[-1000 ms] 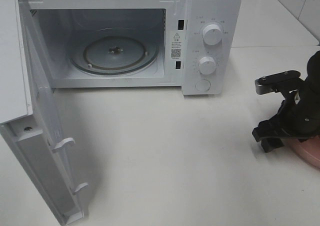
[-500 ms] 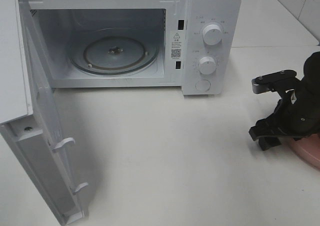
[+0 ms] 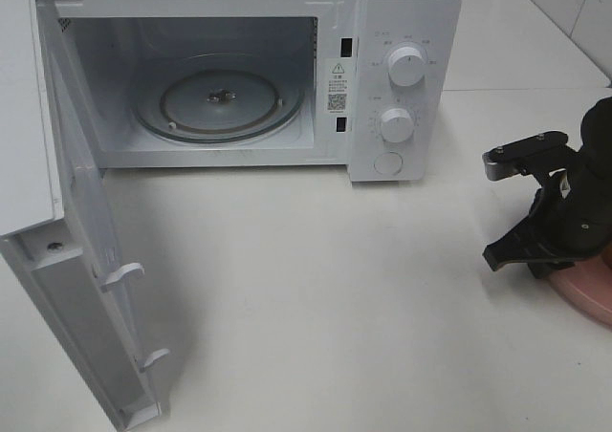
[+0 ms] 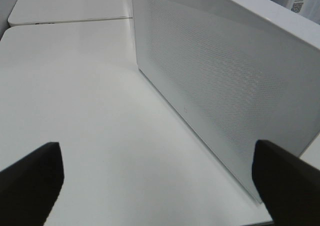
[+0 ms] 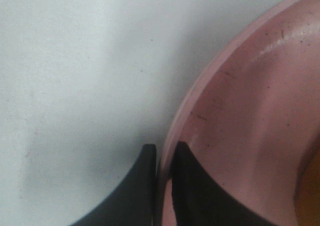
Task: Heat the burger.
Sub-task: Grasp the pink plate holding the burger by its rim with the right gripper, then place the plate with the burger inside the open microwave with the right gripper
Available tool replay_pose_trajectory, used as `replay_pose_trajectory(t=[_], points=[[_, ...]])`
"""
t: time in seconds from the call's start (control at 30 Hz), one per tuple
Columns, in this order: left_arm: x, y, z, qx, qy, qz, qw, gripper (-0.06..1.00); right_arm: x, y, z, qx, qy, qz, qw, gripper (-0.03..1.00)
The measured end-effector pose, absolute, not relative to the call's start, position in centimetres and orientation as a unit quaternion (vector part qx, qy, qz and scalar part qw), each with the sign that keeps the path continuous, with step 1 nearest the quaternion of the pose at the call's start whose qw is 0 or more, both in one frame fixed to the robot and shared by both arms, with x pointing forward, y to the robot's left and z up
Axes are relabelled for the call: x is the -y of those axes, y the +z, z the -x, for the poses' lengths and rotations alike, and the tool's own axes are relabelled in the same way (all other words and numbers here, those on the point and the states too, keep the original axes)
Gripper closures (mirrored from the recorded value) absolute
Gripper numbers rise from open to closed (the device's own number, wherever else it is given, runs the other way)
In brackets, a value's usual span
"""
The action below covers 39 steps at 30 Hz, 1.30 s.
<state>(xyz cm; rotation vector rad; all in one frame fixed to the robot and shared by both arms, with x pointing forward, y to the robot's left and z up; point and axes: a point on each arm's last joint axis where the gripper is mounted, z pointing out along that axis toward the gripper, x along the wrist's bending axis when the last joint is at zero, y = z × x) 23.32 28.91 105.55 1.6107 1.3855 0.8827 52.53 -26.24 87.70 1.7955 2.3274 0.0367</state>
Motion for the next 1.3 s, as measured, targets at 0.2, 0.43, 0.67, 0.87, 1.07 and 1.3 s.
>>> replay_pose_trajectory(t=[0.2, 0.43, 0.67, 0.87, 1.07, 1.3], points=[[-28.9, 105.5, -23.3, -0.550, 0.350, -0.639, 0.408, 0.01, 26.2, 87.8, -52.5, -0.786, 0.011, -0.609, 0.102, 0.89], [-28.9, 105.5, -23.3, -0.550, 0.350, -0.639, 0.408, 0.01, 26.3, 87.8, -52.3, -0.785, -0.007, -0.610, 0.106, 0.90], [-28.9, 105.5, -23.3, -0.550, 0.350, -0.639, 0.408, 0.01, 25.8, 88.0, -51.8, -0.787, -0.051, -0.600, 0.132, 0.94], [-28.9, 105.5, -23.3, -0.550, 0.350, -0.639, 0.408, 0.01, 25.5, 88.8, -51.4, -0.773, -0.075, -0.608, 0.162, 0.95], [-28.9, 105.5, -23.3, -0.550, 0.350, -0.639, 0.408, 0.01, 25.0, 90.2, -50.9, -0.769, -0.092, -0.601, 0.197, 0.94], [-28.9, 105.5, -23.3, -0.550, 0.350, -0.639, 0.408, 0.01, 24.2, 90.4, -50.4, -0.777, -0.112, -0.583, 0.208, 0.94]])
